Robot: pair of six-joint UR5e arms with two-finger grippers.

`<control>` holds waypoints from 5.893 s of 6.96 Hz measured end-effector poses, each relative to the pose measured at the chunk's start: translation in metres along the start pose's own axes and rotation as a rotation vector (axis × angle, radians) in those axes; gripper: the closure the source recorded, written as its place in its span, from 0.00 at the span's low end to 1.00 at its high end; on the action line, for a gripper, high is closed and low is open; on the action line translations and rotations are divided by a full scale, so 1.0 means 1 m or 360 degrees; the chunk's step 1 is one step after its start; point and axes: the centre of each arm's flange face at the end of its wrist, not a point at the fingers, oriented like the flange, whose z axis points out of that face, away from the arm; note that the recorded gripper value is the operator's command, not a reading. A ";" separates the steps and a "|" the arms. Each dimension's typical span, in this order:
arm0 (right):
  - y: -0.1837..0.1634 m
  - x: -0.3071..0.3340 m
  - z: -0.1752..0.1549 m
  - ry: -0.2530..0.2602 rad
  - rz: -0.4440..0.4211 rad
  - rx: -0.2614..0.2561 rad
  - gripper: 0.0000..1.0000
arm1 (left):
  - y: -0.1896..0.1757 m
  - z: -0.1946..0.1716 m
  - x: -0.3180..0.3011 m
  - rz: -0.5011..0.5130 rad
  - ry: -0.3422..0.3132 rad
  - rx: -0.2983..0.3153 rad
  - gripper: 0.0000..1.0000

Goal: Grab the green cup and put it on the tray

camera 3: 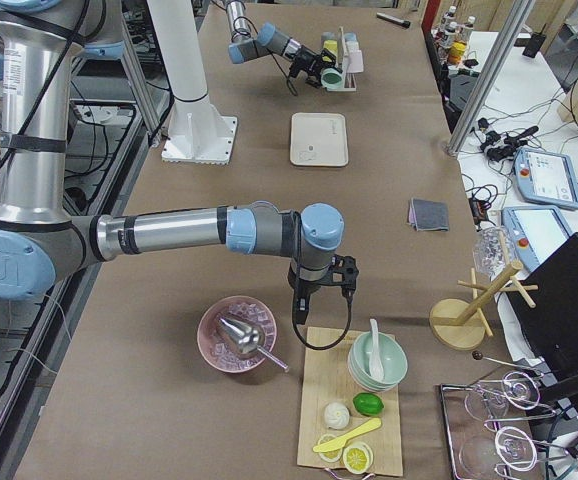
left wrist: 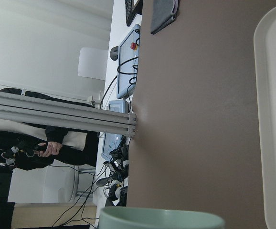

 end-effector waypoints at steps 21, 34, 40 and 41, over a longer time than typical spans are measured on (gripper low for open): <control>-0.003 0.012 0.012 0.0000 0.0016 -0.0016 0.00 | -0.014 0.006 -0.006 -0.1299 -0.0352 0.0011 0.21; -0.004 0.012 0.012 -0.0009 0.0004 -0.0012 0.00 | -0.014 0.046 0.076 -0.2217 -0.0350 0.0025 0.36; -0.004 0.012 0.012 -0.0007 0.0004 -0.0013 0.00 | -0.008 0.041 0.067 -0.2594 -0.0448 0.0129 0.37; -0.003 0.013 0.012 -0.0007 0.0005 -0.0015 0.00 | -0.016 0.045 0.076 -0.2587 -0.0453 0.0123 0.37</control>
